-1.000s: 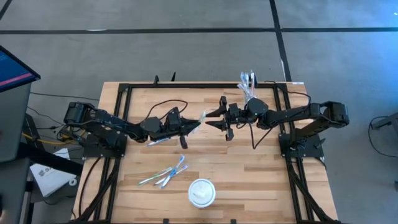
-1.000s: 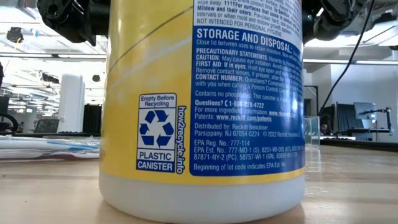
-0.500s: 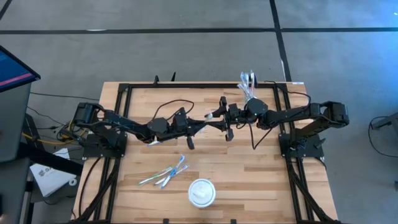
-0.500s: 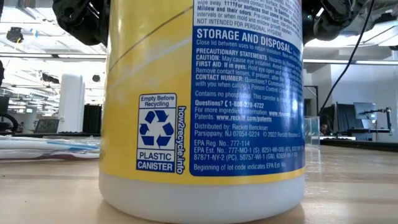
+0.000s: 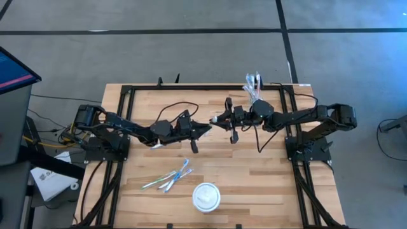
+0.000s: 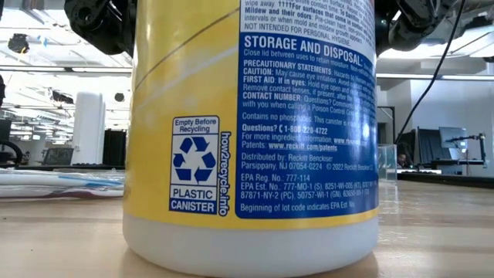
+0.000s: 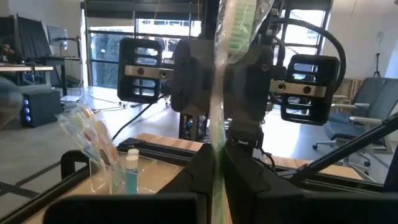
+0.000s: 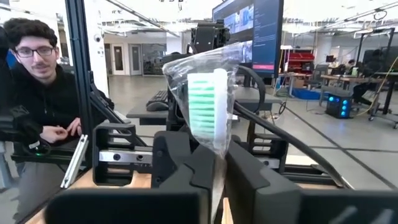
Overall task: Pick & Place toothbrushing station
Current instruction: Put the green toothbrush into the transparent organizer
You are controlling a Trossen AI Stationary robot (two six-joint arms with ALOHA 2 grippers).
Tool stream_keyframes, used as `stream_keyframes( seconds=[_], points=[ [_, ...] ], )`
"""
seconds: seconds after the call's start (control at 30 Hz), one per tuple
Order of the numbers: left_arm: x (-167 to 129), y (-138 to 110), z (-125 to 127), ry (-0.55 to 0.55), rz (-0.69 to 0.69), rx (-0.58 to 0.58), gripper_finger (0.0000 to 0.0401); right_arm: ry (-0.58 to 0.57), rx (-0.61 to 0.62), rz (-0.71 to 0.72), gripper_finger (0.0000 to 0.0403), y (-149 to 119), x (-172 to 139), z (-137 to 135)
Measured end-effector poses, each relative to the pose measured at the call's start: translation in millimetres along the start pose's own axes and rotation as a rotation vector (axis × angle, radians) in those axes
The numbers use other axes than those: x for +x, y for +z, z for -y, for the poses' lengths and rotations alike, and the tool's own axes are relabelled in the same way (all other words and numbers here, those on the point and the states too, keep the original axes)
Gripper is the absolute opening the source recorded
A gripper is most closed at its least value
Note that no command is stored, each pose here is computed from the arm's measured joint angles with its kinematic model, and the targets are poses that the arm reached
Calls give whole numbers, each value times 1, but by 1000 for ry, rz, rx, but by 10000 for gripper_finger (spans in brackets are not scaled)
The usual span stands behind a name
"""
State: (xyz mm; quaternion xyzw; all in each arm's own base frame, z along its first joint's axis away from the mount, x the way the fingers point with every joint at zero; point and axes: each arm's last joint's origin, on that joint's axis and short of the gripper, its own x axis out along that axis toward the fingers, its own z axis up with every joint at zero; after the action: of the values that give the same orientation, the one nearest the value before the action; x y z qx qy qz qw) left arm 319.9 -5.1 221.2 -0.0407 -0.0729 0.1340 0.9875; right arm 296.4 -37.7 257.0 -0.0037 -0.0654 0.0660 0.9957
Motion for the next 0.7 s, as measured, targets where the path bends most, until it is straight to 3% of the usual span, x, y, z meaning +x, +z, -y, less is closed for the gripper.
stream_keyframes(
  seconds=[0.47, 0.7],
  points=[
    [-1, 2, -1, 35, -7, 35, 93, 3, 4, -1, 5, 0, 0, 0],
    [-11, 17, -4, 58, -89, 64, 125, 12, 42, -33, 4, -2, -2, 5]
  ],
)
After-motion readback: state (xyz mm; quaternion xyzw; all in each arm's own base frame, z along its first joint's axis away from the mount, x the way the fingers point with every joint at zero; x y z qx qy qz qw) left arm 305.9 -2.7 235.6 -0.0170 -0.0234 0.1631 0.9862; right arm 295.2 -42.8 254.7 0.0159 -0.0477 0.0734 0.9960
